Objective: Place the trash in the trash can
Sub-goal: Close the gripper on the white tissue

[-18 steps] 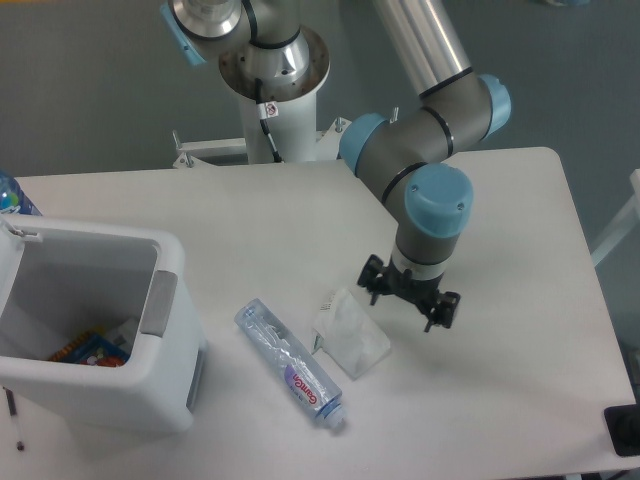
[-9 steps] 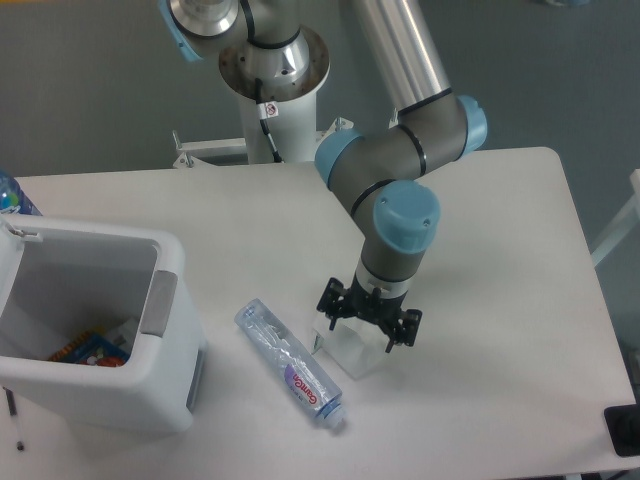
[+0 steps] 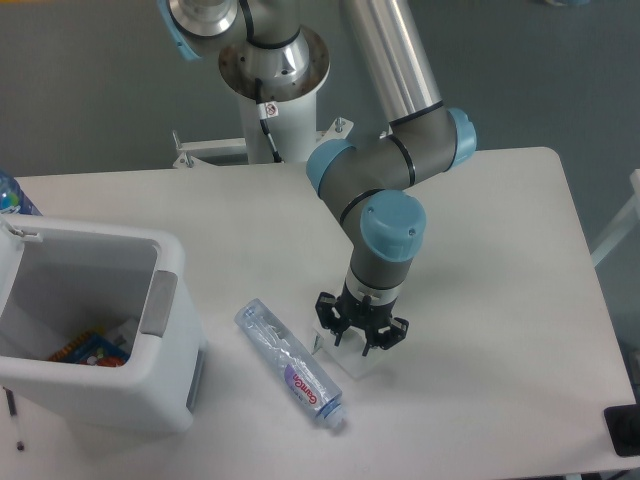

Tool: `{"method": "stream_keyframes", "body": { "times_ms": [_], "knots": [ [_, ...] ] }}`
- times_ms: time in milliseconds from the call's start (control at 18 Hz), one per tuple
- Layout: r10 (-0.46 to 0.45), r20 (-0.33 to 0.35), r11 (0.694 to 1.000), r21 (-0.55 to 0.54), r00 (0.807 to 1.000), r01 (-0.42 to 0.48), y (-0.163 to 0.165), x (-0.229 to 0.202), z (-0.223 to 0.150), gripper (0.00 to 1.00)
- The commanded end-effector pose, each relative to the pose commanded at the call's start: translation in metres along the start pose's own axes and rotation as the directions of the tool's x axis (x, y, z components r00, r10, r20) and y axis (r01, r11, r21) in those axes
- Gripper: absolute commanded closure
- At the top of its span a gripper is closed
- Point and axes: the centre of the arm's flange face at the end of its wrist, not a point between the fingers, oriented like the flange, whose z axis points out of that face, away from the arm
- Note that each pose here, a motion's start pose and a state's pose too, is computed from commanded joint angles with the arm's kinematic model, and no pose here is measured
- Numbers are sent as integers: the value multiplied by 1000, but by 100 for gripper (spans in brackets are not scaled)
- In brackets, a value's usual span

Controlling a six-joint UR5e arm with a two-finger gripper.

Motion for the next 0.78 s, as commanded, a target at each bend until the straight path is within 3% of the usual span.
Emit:
{"method": "stream_keyframes", "body": {
  "times_ms": [167,333,778],
  "knots": [
    [0,0,1000,0,1000,0,1,-1,-1,88],
    [-3,8,1000,9,1000,3,3,0,-11,94],
    [-29,36,999,47,999,28,4,-21,-44,97]
  ]
}}
